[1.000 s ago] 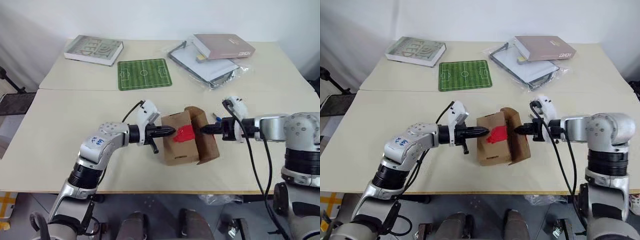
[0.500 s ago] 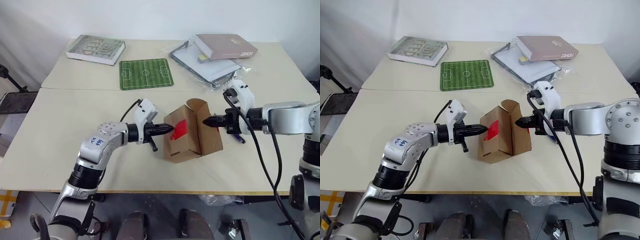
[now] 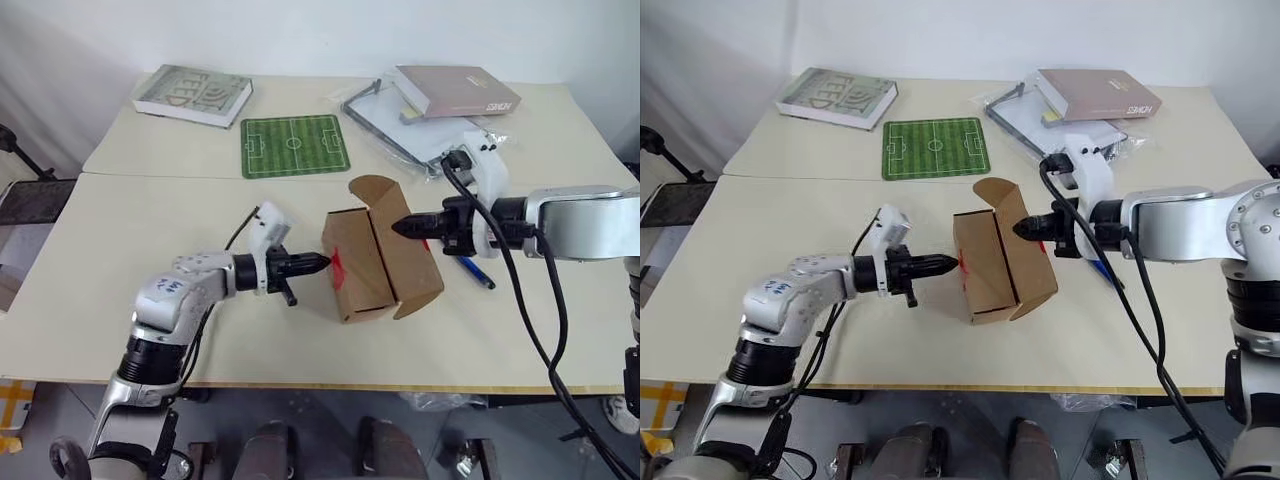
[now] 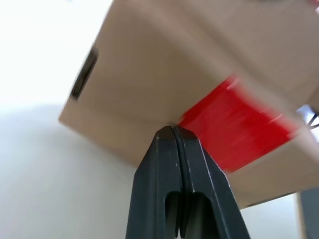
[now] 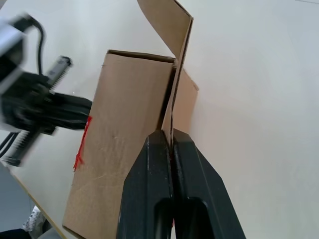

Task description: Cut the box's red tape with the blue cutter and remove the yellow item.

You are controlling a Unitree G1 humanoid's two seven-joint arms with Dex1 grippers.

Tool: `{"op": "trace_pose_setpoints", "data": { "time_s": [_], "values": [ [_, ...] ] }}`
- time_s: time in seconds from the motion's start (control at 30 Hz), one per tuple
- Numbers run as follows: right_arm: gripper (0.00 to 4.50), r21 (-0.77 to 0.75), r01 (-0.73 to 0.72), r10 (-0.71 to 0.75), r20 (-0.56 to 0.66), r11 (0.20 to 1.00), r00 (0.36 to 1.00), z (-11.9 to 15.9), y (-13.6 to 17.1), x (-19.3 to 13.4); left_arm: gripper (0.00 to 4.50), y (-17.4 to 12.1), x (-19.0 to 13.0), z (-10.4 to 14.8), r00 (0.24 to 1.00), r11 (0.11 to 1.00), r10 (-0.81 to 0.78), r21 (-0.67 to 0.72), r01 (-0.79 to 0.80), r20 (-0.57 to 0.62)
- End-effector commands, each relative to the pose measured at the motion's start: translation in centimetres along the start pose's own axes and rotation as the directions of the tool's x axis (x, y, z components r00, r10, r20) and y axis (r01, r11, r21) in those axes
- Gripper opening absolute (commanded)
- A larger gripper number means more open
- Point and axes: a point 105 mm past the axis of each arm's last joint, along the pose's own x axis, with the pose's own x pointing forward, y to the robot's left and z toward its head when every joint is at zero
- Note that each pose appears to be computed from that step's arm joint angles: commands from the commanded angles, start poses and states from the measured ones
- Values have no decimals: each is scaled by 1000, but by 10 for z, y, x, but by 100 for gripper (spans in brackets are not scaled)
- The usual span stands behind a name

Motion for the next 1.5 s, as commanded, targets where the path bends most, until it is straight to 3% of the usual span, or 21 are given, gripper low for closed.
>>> {"op": "trace_pose_setpoints", "data": {
  "time_s": [0.03,0.13,0.2,0.37,0.53,0.93,1.17,1.5],
  "values": [
    [3,-36,-15,16,40,999,999,8,9,-7,0,-22,-6,39,983,994,-113,7,113,147],
    [3,-34,-13,14,45,999,999,8,9,-6,0,-35,0,54,966,983,-185,26,183,181],
    [3,-35,-13,15,45,999,999,8,10,-6,0,-36,10,51,973,982,-185,55,179,141],
    [3,-43,-16,18,44,999,999,6,12,-5,0,-28,37,22,988,979,-157,126,157,-16],
    [3,-46,-8,10,53,999,999,4,12,-6,0,-15,45,-1,983,969,-126,195,151,-135],
    [3,-44,54,-52,46,998,998,3,0,-13,0,2,16,-33,923,929,-85,306,210,-375],
    [3,12,133,-133,-31,991,991,-9,-22,-11,0,3,-1,-52,903,946,-70,259,195,-424],
    [3,51,148,-141,-114,988,983,-28,-31,-3,0,5,-5,-65,895,952,-19,264,152,-445]
  ]
}}
